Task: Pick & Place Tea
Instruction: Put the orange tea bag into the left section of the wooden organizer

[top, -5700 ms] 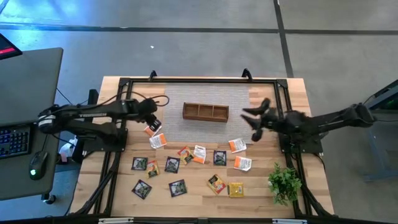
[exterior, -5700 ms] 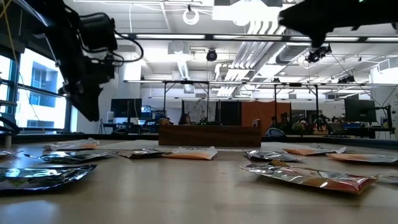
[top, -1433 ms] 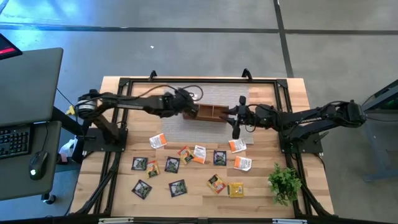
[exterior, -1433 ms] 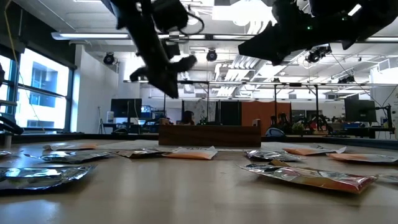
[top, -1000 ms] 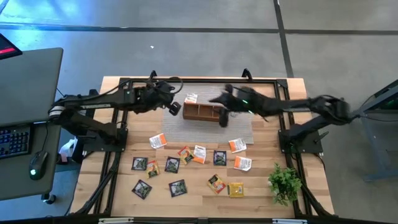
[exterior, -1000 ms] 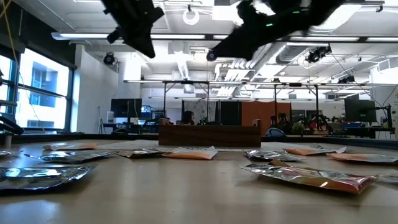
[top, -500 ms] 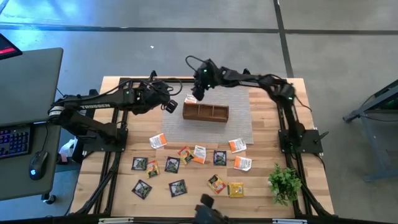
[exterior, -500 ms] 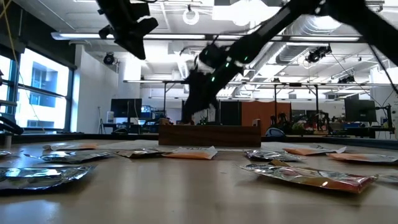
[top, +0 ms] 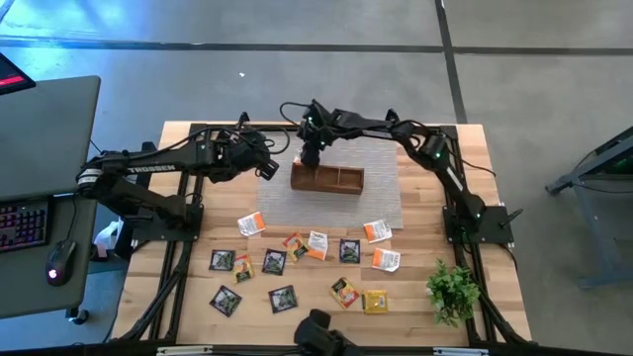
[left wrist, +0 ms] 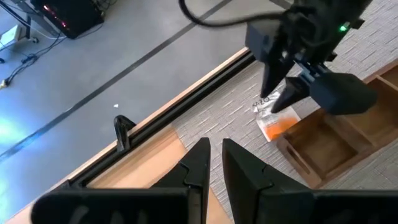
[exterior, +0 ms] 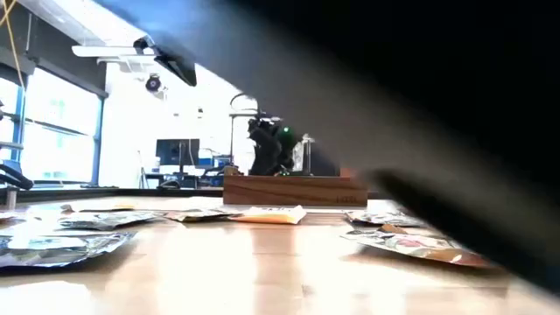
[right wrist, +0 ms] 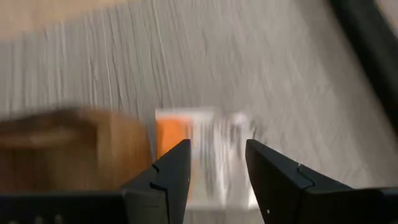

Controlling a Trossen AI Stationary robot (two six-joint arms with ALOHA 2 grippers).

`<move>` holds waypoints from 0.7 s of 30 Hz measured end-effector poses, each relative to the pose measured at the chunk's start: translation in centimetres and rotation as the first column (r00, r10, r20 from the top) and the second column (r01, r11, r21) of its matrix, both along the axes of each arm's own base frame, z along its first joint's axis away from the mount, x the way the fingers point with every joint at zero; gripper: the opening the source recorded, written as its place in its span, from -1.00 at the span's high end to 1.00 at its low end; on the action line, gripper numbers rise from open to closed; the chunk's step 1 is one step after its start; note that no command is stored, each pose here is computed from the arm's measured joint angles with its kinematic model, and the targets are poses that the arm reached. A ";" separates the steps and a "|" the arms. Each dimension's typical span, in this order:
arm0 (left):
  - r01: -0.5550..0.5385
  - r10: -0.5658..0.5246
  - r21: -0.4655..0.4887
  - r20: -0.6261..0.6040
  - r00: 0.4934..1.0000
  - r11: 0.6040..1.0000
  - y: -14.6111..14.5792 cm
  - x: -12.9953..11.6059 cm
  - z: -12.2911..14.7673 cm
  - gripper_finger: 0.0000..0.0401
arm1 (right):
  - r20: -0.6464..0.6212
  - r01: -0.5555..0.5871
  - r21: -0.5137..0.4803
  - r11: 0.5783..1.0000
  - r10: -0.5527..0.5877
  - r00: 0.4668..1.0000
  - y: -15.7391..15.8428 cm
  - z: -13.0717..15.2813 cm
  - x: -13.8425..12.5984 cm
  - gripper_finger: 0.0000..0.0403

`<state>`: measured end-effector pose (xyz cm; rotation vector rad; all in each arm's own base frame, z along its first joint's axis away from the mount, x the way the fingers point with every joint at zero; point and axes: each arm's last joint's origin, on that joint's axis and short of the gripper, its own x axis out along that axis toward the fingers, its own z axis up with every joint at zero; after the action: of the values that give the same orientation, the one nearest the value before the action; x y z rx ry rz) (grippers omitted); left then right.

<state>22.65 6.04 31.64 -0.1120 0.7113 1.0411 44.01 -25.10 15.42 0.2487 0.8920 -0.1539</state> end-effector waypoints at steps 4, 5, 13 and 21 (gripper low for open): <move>0.000 0.000 0.000 0.007 1.000 1.000 0.0 0.0 0.0 0.79 | -0.049 0.060 0.069 0.996 -0.057 0.997 -0.2 -0.4 -0.6 0.26; -0.002 0.002 0.000 0.012 1.000 1.000 0.0 0.1 0.0 0.79 | -0.057 0.070 0.080 0.994 -0.066 0.996 -0.2 -0.7 -0.6 0.26; 0.001 -0.001 -0.004 0.017 1.000 1.000 0.0 0.1 0.1 0.80 | -0.056 0.081 0.096 0.992 -0.076 0.996 -0.3 -1.1 -0.5 0.28; 0.002 -0.002 -0.004 0.016 1.000 1.000 0.0 0.1 0.1 0.80 | -0.089 -0.108 -0.049 0.993 0.104 0.991 0.3 -1.2 -0.3 0.64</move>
<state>22.75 6.05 31.70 -0.1224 0.6991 1.0360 43.68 -24.76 14.21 0.1447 0.9832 -0.0906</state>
